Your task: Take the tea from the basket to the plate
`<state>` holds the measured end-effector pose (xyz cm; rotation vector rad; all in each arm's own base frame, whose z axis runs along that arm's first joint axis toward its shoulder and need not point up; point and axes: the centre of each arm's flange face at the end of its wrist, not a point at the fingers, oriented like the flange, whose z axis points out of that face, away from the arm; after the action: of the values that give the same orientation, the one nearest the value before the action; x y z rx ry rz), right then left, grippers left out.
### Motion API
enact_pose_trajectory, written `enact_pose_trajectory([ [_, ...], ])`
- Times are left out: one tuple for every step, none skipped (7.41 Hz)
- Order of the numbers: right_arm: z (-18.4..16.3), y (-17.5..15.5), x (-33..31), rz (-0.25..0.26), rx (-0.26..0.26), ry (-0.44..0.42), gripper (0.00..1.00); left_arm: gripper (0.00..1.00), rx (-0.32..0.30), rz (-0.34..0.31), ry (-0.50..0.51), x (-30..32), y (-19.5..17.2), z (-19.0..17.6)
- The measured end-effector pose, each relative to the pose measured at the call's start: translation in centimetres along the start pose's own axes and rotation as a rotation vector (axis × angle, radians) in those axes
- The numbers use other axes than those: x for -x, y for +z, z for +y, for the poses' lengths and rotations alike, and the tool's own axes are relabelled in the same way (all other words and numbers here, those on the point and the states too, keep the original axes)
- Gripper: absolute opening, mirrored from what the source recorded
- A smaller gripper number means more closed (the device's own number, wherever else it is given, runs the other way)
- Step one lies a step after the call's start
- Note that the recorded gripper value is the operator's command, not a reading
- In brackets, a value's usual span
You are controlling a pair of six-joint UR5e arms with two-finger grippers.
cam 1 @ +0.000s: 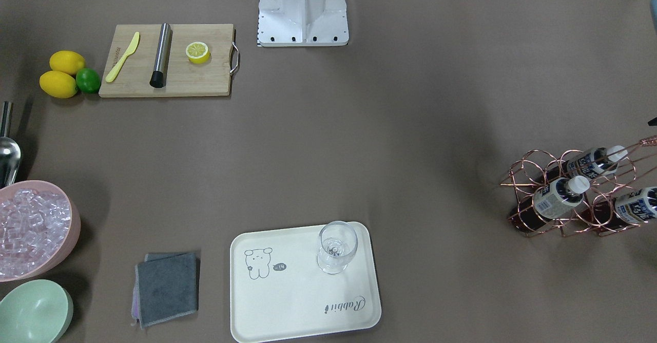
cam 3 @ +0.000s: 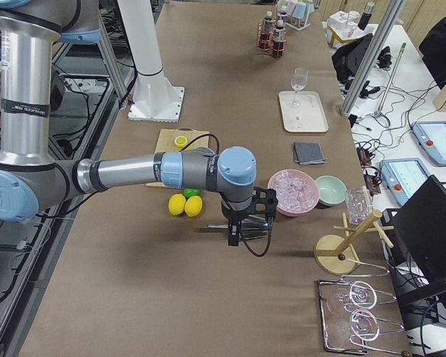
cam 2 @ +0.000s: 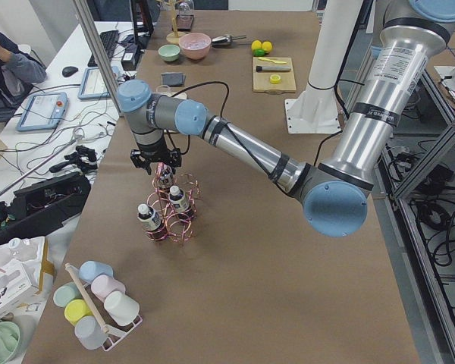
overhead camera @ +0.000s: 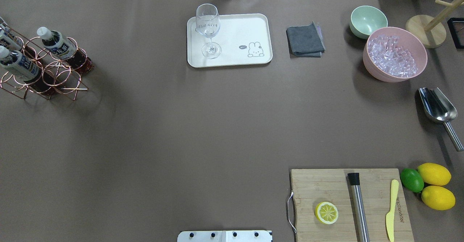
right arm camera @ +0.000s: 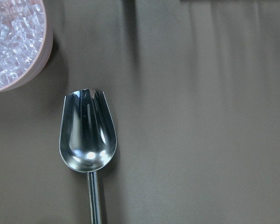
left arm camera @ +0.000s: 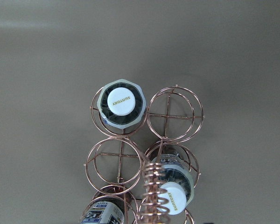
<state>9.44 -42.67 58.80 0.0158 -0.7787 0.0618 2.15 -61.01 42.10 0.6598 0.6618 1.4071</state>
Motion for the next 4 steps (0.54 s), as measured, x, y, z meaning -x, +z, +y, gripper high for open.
enact_pose_trajectory([
  [-0.38,-0.27,0.27,0.0,-0.005,-0.005,1.0,0.0,0.0,-0.001,0.014,-0.15,0.04,0.02],
  [-0.57,-0.44,0.46,0.0,-0.008,-0.008,1.0,0.0,0.002,-0.001,0.018,-0.23,0.12,0.12],
  [-0.64,-0.52,0.53,0.0,-0.01,-0.008,1.0,0.0,0.013,-0.005,0.022,-0.26,0.09,0.19],
  [-0.66,-0.51,0.51,0.001,-0.01,-0.007,1.0,0.0,0.035,-0.018,0.031,-0.26,-0.28,0.01],
])
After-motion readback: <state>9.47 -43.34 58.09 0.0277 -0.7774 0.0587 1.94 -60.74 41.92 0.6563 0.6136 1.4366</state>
